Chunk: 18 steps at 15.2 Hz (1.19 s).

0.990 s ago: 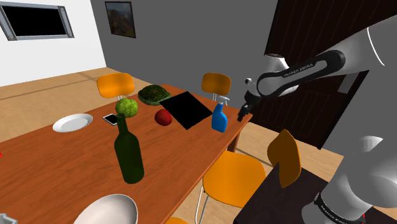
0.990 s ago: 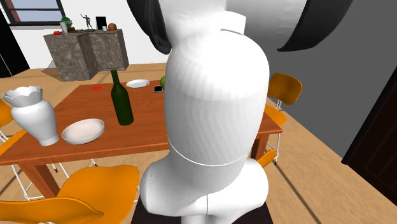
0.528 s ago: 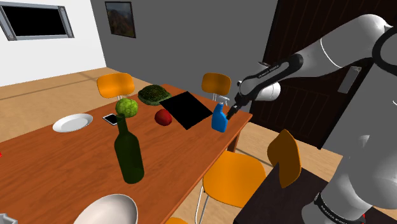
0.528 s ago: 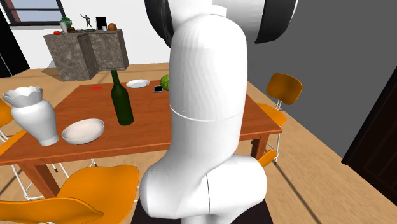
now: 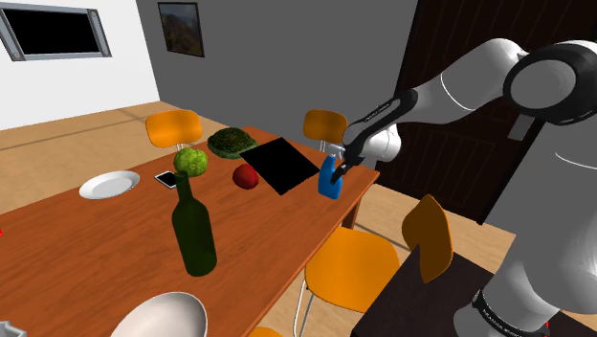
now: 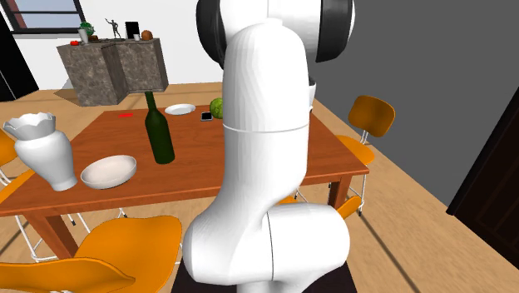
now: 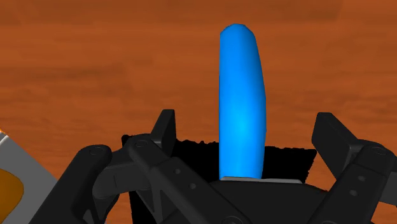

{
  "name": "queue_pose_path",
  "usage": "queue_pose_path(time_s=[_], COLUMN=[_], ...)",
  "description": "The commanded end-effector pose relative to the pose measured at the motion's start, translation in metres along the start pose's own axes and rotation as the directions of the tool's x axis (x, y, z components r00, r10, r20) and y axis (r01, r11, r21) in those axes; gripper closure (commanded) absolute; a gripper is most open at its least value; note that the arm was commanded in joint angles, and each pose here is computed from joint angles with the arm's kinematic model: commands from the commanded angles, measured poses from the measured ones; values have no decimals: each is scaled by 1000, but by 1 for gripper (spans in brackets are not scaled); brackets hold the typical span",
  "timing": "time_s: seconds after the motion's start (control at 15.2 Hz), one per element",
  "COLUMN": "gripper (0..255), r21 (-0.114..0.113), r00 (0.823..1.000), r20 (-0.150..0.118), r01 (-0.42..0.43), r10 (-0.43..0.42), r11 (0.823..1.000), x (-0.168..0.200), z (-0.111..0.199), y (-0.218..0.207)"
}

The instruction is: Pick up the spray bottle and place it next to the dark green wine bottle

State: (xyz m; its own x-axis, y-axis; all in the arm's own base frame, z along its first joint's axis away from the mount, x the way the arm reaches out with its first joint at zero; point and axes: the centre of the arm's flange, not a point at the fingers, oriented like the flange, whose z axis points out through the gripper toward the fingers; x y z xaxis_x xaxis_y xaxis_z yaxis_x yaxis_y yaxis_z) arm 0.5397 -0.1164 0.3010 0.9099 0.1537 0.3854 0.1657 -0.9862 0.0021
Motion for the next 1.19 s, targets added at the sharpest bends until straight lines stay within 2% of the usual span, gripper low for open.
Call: queue_pose_path(time_s=[0.0,0.53,0.59,1.12], gripper=[0,0,255,255], r21=[0,0,0,0], r00=[1000,1000,1000,1000], r20=[-1,-1,-1,-1], r01=[0,0,0,0], r10=[0,0,0,0], r11=[1000,1000,1000,1000], x=[0,0,0,0], z=[10,13,13,13], y=[1,1,1,1])
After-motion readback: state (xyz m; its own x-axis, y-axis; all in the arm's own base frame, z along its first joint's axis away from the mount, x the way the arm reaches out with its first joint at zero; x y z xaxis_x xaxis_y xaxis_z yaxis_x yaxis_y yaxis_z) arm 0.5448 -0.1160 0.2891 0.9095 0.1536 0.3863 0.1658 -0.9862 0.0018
